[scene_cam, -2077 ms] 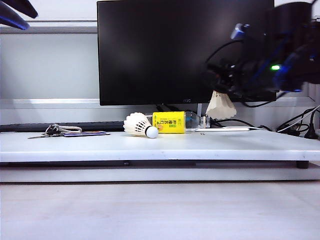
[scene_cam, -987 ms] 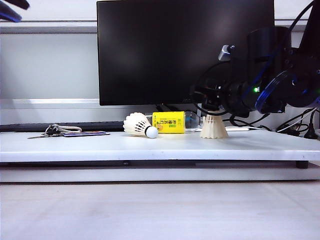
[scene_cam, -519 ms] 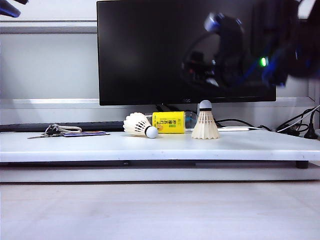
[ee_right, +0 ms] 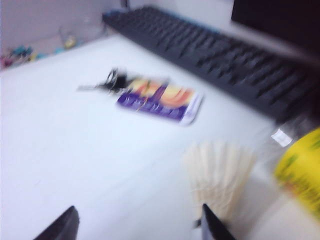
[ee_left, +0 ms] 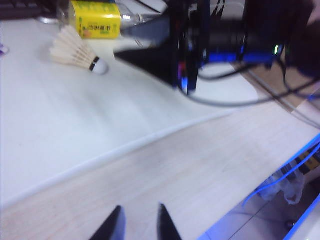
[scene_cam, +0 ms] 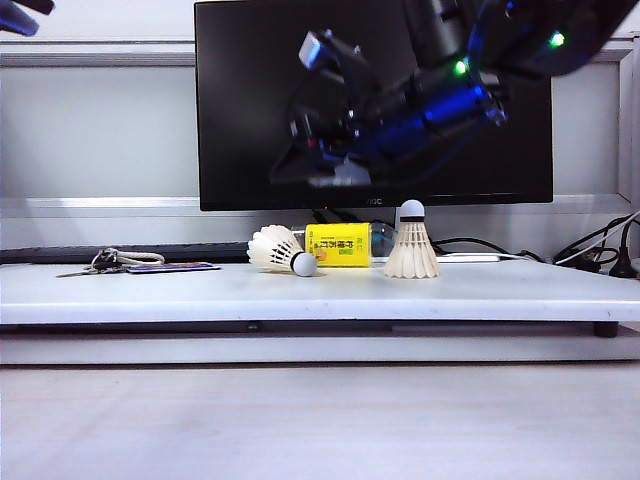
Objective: Stack the badminton balls on the table vertically.
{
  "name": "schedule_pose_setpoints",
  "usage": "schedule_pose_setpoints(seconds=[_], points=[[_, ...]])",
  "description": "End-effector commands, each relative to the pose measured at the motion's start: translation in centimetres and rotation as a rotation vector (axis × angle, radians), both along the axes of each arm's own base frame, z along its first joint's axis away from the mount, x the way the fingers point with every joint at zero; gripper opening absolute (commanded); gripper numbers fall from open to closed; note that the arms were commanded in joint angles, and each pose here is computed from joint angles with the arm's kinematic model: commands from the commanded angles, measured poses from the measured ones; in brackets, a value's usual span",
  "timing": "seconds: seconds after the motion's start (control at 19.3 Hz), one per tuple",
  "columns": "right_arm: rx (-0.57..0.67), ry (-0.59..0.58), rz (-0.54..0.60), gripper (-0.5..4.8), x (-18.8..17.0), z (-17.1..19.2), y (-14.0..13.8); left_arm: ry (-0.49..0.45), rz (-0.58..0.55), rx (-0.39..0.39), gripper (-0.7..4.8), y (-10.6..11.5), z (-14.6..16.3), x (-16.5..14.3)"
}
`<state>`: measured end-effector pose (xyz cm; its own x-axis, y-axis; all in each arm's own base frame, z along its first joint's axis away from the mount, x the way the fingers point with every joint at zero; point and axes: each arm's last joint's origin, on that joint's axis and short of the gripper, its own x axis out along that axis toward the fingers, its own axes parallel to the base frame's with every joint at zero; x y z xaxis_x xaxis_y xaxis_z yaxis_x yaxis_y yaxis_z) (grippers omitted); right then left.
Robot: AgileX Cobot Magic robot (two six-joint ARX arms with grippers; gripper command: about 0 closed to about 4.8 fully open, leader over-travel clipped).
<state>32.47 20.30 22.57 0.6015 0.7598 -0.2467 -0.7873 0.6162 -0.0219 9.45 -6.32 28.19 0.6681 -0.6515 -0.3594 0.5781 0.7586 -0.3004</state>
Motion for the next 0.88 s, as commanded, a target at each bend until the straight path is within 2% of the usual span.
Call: schedule_pose_setpoints(seconds=[0.05,0.36,0.73,0.88], points=[[-0.021,-0.004,-0.073,3.13,0.6,-0.1,-0.3,0.008,0.001,0.010,0.96,0.0,-0.1,0.0],[-0.054,0.087,-0.076,3.06,1.1,-2.2,-0.2,0.008,-0.001,0.009,0.96,0.0,-0.1,-0.1],[-0.096,0.140,-0.081,3.06,4.1,-1.3,1.6,0.008,-0.002,0.009,0.96,0.0,-0.1,-0.1],[-0.139,0.180,-0.118,3.06,4.5,-2.5,1.8,0.008,-0.002,0.010,0.96,0.0,-0.1,-0.1]])
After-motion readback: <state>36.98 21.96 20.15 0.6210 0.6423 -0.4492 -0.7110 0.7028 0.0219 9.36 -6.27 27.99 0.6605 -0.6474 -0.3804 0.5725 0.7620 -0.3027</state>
